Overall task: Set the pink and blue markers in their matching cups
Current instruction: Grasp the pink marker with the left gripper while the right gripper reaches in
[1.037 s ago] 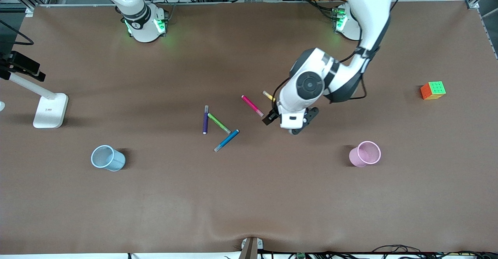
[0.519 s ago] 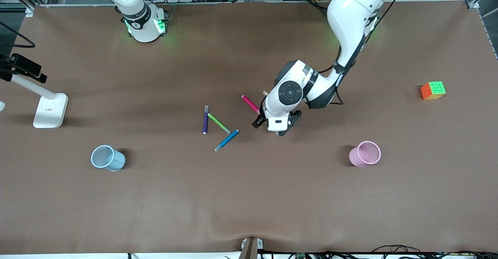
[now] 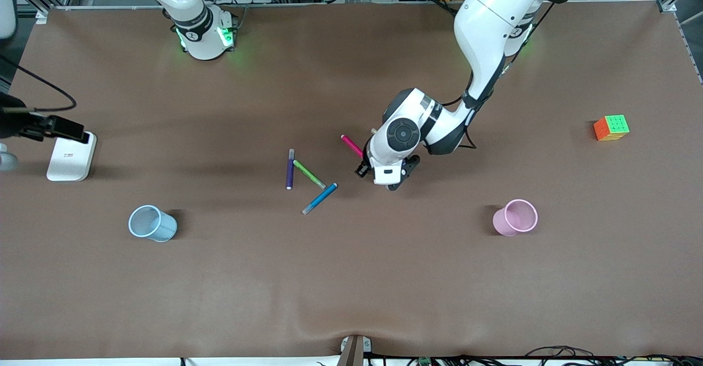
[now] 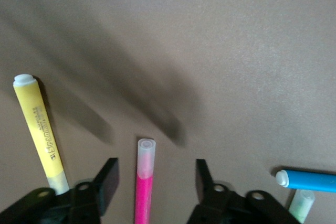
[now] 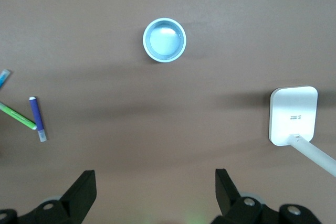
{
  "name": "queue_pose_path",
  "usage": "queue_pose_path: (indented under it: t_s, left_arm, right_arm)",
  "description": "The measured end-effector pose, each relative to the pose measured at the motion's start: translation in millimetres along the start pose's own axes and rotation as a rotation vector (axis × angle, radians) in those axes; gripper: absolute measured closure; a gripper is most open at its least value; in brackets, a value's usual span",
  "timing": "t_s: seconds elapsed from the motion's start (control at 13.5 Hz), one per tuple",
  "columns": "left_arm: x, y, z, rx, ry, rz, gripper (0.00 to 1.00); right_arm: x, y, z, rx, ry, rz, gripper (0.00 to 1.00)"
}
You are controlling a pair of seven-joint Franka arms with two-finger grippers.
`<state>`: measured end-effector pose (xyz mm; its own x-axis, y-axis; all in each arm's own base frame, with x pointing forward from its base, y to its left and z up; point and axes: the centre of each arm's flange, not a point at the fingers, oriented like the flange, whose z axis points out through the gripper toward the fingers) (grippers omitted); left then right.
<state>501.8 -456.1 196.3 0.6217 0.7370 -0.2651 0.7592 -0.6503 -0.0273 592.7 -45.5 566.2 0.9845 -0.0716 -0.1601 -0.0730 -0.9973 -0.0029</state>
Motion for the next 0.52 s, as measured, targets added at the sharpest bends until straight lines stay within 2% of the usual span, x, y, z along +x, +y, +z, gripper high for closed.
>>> queue_pose_path:
  t_s: [0.3,0.52]
  left_arm:
    - [-3.9,-1.1,10.0,0.007,-0.005,0.002,0.38]
    - [-7.2,-1.2,21.3,0.002,-0.008,0.003,0.41]
  right_arm:
    - [26.4,2.0,45.9,-0.010,-0.078,0.006,0.00]
    - [33.2,1.8,57.8,-0.012,-0.098,0.006,0.00]
